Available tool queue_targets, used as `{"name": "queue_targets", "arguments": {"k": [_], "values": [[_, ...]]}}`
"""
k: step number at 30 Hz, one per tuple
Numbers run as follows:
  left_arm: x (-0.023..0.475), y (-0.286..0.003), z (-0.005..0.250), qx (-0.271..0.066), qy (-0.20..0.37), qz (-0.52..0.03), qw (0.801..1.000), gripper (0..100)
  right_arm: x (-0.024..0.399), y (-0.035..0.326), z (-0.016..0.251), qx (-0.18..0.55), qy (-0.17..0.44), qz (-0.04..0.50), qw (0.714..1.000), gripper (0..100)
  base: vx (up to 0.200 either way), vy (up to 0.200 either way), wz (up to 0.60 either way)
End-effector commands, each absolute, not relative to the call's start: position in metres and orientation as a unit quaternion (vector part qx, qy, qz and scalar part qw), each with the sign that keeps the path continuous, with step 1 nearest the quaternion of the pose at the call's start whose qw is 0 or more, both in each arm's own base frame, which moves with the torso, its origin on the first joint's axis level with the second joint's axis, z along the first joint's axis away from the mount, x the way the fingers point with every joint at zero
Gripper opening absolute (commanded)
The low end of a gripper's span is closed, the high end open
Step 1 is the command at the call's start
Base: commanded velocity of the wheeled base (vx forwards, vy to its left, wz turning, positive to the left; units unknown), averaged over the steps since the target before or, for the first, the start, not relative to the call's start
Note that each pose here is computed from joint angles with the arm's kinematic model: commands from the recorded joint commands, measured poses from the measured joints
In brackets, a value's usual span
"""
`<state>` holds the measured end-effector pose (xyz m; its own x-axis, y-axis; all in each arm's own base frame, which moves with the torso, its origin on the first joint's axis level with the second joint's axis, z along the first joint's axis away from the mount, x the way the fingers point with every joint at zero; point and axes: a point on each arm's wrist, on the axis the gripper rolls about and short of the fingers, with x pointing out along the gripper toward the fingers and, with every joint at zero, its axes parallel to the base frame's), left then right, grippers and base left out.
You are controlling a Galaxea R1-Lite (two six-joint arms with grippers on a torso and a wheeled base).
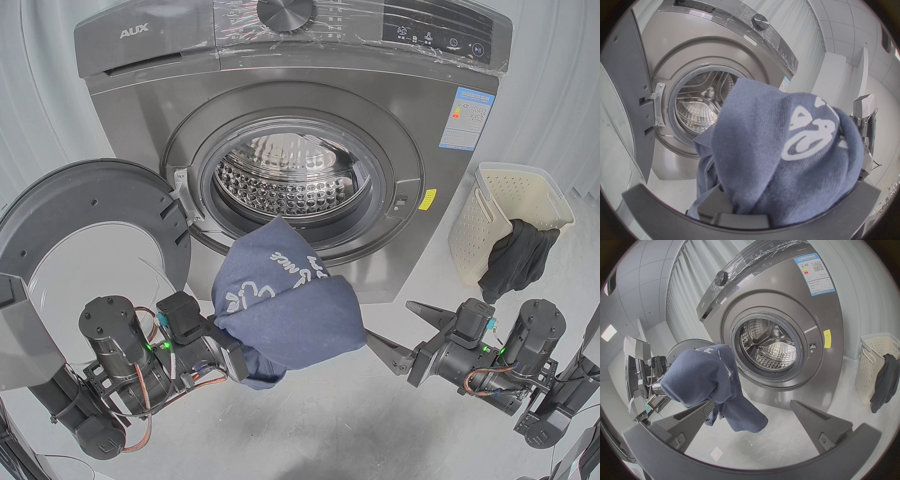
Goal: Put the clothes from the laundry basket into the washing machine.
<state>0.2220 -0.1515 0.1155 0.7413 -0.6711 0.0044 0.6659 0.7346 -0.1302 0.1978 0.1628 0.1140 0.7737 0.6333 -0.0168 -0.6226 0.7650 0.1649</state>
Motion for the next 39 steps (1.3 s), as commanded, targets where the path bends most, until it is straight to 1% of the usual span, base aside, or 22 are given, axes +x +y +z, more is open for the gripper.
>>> {"name": "queue_targets", "arguments": {"k": [1, 5, 8, 14, 20, 26, 39], "values": [[0.217, -0.152, 0.112, -0.060, 0.031, -0.366, 0.928, 0, 0.198, 0.164, 0.111, 0.074, 0.042, 0.335, 0.939, 100, 0.200, 0.000, 0.00], [0.216, -0.152, 0.111, -0.057, 0.033, -0.366, 0.928, 0, 0.197, 0.164, 0.110, 0.073, 0.043, 0.336, 0.938, 100, 0.200, 0.000, 0.00], [0.218, -0.154, 0.112, -0.057, 0.028, -0.367, 0.928, 0, 0.198, 0.164, 0.111, 0.074, 0.041, 0.335, 0.939, 100, 0.000, 0.000, 0.00], [0.213, -0.157, 0.107, -0.045, 0.037, -0.375, 0.925, 0, 0.198, 0.165, 0.108, 0.072, 0.048, 0.335, 0.938, 100, 0.000, 0.000, 0.00], [0.212, -0.160, 0.107, -0.045, 0.037, -0.381, 0.923, 0, 0.199, 0.164, 0.110, 0.073, 0.042, 0.335, 0.939, 100, 0.200, 0.000, 0.00], [0.210, -0.160, 0.105, -0.044, 0.044, -0.381, 0.922, 0, 0.198, 0.164, 0.109, 0.072, 0.046, 0.336, 0.938, 100, 0.000, 0.000, 0.00], [0.211, -0.160, 0.101, -0.042, 0.050, -0.380, 0.923, 0, 0.196, 0.165, 0.108, 0.071, 0.048, 0.338, 0.937, 100, 0.200, 0.000, 0.00]]}}
